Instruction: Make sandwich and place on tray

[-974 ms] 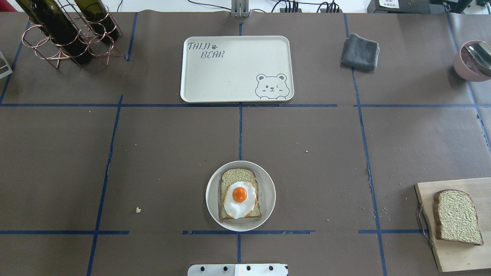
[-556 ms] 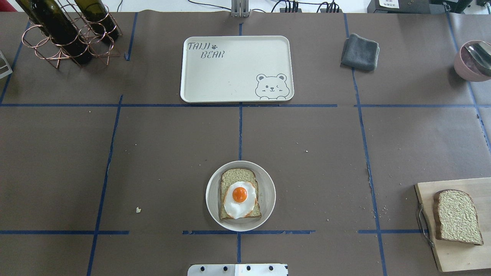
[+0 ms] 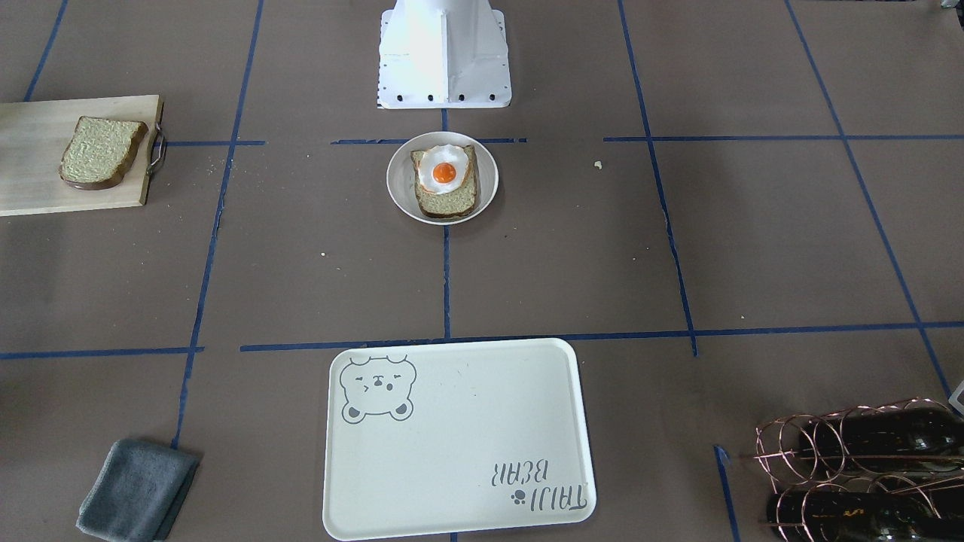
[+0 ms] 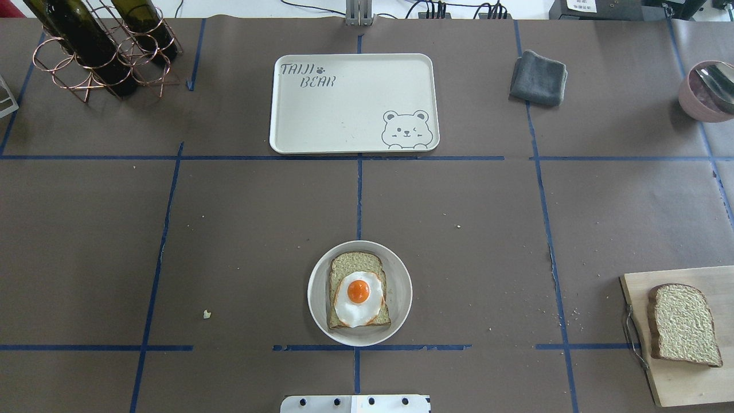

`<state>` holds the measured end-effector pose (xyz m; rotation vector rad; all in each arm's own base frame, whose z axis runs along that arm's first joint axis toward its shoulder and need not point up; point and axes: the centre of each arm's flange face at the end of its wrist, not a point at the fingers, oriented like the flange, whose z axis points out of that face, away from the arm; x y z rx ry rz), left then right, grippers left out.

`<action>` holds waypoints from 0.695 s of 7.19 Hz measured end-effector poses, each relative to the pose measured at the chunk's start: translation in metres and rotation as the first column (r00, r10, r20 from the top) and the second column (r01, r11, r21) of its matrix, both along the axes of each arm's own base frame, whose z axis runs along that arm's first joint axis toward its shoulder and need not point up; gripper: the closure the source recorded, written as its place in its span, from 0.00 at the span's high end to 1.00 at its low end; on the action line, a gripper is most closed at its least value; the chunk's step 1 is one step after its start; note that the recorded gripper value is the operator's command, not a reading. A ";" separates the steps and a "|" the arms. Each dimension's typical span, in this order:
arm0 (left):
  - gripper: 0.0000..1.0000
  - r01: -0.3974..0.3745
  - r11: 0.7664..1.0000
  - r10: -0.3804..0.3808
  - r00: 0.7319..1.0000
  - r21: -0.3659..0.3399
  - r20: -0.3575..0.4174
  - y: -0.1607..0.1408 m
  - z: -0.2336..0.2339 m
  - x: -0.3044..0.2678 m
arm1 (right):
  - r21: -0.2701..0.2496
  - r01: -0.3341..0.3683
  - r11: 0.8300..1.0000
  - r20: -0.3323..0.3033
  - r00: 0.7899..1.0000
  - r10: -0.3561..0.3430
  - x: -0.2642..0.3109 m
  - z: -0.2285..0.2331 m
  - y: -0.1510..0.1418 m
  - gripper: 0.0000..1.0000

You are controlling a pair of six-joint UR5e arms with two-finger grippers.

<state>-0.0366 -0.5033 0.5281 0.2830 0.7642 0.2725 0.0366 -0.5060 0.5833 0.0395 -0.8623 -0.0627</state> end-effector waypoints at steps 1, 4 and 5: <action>1.00 -0.024 0.999 0.025 1.000 0.031 -0.008 -0.004 -0.014 0.012 | 0.003 0.007 1.000 0.052 0.999 -0.007 -0.005 -0.007 0.004 1.00; 1.00 -0.119 0.991 0.124 0.987 0.058 -0.105 -0.017 -0.045 0.064 | -0.022 -0.011 1.000 0.105 0.994 0.014 -0.027 -0.013 0.040 1.00; 1.00 -0.125 0.991 0.130 0.982 0.047 -0.135 -0.017 -0.054 0.075 | -0.034 -0.045 0.998 0.093 0.995 0.048 -0.045 -0.009 0.059 1.00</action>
